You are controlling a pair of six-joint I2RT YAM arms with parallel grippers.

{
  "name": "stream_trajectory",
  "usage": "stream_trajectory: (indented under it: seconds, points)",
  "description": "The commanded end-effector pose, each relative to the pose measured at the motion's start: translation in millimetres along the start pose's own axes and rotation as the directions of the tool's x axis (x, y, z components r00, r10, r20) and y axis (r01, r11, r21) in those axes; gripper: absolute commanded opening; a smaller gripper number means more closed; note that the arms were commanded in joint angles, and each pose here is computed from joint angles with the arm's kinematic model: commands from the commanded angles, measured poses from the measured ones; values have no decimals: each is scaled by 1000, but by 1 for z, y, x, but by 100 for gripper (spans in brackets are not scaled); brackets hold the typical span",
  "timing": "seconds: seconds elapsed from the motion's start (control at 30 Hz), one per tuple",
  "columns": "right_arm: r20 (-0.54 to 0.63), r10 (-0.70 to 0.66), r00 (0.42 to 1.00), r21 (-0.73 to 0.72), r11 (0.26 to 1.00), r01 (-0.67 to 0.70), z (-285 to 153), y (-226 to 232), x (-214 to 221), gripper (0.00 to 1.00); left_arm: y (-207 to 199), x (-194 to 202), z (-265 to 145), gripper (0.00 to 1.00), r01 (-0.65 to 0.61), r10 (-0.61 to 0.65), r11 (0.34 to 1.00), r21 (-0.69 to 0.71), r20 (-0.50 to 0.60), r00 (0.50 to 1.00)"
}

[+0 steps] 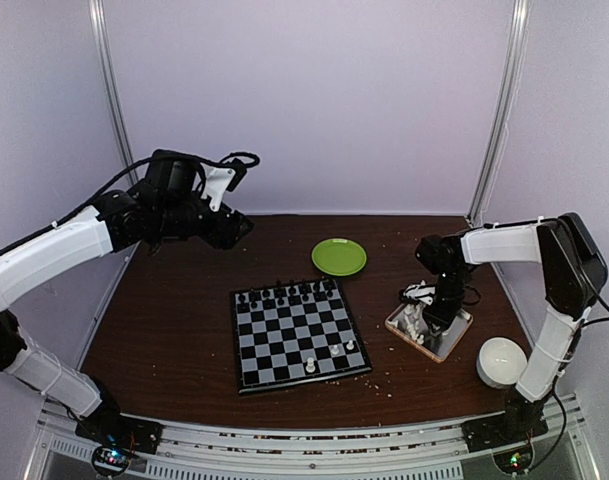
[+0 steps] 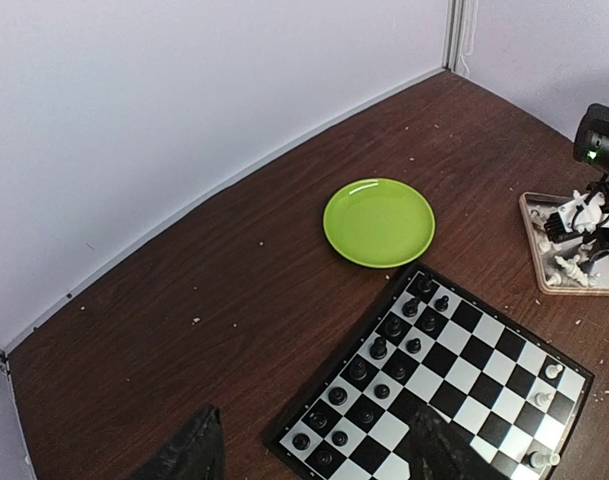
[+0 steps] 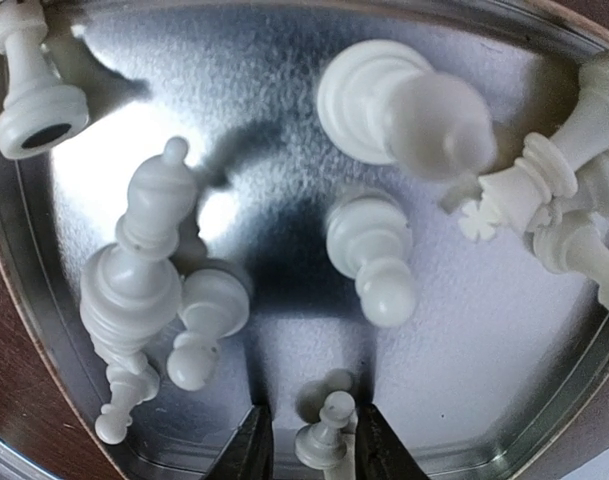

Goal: Set up the chess pieces on the board
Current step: Pick up the pawn from the storage box.

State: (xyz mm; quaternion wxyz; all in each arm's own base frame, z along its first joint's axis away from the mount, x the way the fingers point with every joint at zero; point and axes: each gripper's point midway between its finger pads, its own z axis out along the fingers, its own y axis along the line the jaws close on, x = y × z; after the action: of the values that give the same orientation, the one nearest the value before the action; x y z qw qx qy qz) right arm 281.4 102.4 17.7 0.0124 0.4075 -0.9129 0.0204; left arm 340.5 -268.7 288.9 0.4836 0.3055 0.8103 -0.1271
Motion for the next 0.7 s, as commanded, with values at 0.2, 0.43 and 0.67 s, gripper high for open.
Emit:
stream_trajectory:
  seconds: [0.2, 0.43, 0.67]
  points:
    - [-47, 29, 998, 62, 998, -26, 6, -13, 7, 29, 2, -12, -1, 64, 9, -9, 1000, 4, 25, 1000]
    - [-59, 30, 998, 52, 998, -27, 8, -11, 9, 21, 2, -12, -1, 64, 8, -8, 1000, 3, 24, 1000]
    - [-31, 28, 999, 45, 999, -27, 2, -11, 3, 11, 1, -12, -1, 64, 9, -9, 1000, 8, 22, 1000]
